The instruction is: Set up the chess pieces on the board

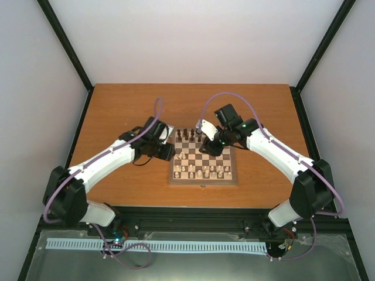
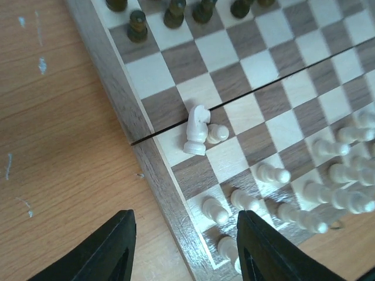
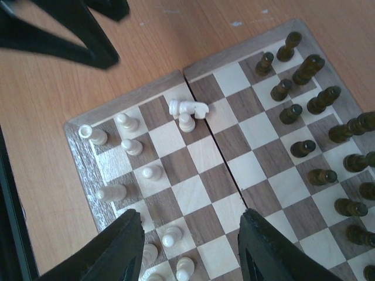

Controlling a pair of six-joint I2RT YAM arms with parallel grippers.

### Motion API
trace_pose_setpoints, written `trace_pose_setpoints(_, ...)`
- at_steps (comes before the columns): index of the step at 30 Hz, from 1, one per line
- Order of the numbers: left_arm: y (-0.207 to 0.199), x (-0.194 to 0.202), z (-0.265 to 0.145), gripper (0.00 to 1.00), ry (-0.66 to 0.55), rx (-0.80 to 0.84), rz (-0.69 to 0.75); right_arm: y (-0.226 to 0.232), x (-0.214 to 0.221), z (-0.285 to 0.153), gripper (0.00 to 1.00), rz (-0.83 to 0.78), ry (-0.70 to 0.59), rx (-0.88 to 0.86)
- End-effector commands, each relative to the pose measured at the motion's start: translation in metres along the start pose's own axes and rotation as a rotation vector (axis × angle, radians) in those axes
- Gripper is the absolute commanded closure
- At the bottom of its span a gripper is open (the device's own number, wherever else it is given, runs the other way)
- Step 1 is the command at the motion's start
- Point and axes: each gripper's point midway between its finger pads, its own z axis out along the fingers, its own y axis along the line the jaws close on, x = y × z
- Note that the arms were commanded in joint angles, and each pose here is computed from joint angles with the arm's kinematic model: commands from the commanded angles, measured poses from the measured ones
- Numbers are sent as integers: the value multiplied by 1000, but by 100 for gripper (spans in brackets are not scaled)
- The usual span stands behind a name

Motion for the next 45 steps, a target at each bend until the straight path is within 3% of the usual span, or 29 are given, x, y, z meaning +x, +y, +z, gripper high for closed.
trace_pose_setpoints(1,1,2,18,50,56,-108,121,2,-21,-17,54,-11,-97,5)
trace_pose_setpoints(15,-8,-8,63,52,89,-165,191,4,-18,-16,54,-3,-97,-13)
trace_pose_setpoints(21,-6,-8,78,57,118,-178,205,4,-16,-12,54,-1,-87,-20)
trace_pose_setpoints(45,-12,1,107,64,162,-124,225,5,-13,-7,54,1,-71,-36)
